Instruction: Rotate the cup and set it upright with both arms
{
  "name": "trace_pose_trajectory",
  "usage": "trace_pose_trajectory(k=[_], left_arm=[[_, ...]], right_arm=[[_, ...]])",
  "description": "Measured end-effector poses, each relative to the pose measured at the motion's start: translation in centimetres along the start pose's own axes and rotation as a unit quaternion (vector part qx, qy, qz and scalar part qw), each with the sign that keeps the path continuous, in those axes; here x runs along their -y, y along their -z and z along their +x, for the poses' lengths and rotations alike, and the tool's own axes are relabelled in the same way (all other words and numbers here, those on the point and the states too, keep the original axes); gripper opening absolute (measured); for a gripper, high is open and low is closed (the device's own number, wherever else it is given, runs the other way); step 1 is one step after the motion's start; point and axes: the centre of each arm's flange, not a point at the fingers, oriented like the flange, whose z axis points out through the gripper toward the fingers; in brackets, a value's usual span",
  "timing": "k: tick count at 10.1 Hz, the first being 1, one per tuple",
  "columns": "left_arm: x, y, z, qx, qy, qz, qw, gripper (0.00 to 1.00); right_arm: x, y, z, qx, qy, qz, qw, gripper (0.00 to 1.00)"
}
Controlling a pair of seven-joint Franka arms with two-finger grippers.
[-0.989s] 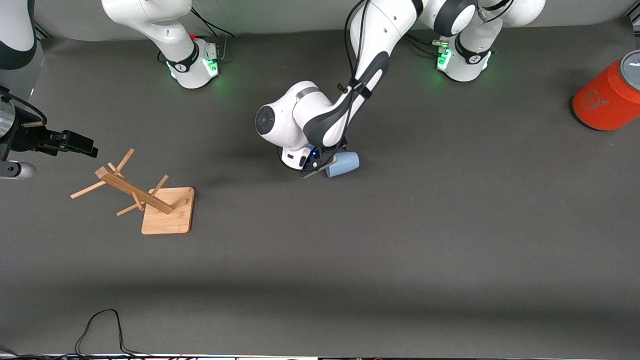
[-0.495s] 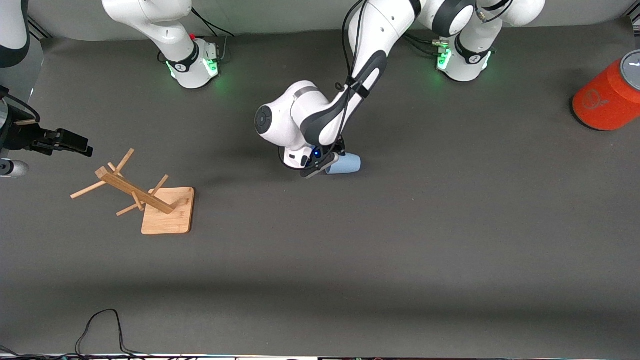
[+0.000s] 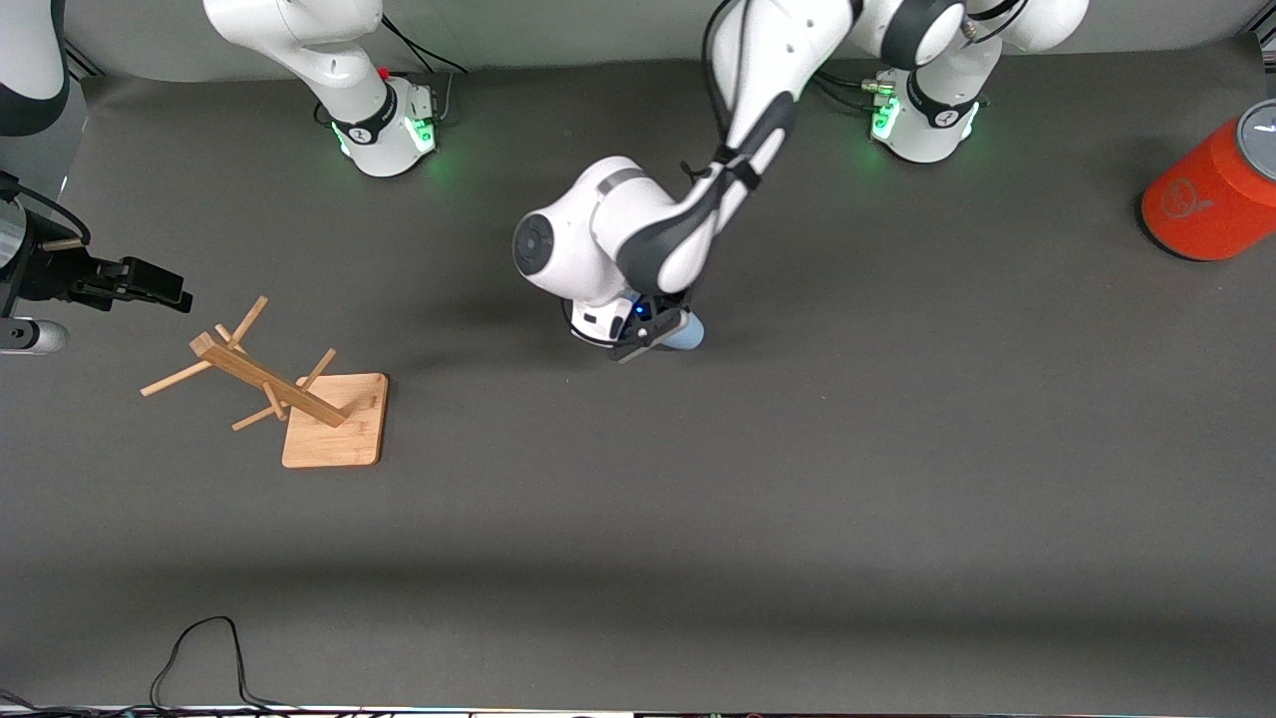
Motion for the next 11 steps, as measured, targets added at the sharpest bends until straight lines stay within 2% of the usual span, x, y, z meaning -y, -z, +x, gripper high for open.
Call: trace_pose_trajectory(k=[2, 4, 5, 6, 8, 10, 11], left_arm=[[3.1, 1.8, 3.8, 0.063, -0.05, -0.042, 0.996, 0.09], [3.9, 0.6, 6.2, 0.132, -0.13, -0.091, 0.979, 0.09], [3.6, -0.5, 7.1, 0.144, -0.147, -0.119, 0.971, 0.09], [2.7, -1.7, 7.3, 0.137, -0.15, -0.144, 0.968, 0.09], [1.4, -2.8, 4.7, 0.111, -0.151, -0.175, 0.967, 0.09], [3.2, -2.7, 1.9, 0.067, -0.121, -0.224, 0.965, 0.09], [4.8, -3.2, 0.8, 0.06, -0.102, -0.234, 0.965, 0.09]], right_arm=[[0.2, 0.0, 0.0, 0.0, 0.002, 0.0, 1.0, 1.0], [0.2, 0.0, 0.0, 0.0, 0.002, 0.0, 1.0, 1.0], [0.2, 0.0, 0.0, 0.0, 0.002, 0.0, 1.0, 1.0], [0.2, 0.0, 0.0, 0.0, 0.002, 0.0, 1.0, 1.0], [0.2, 0.2, 0.0, -0.003, 0.002, 0.0, 1.0, 1.0], [0.2, 0.3, 0.0, -0.005, 0.002, 0.0, 1.0, 1.0], [0.2, 0.3, 0.0, -0.005, 0.002, -0.001, 1.0, 1.0]])
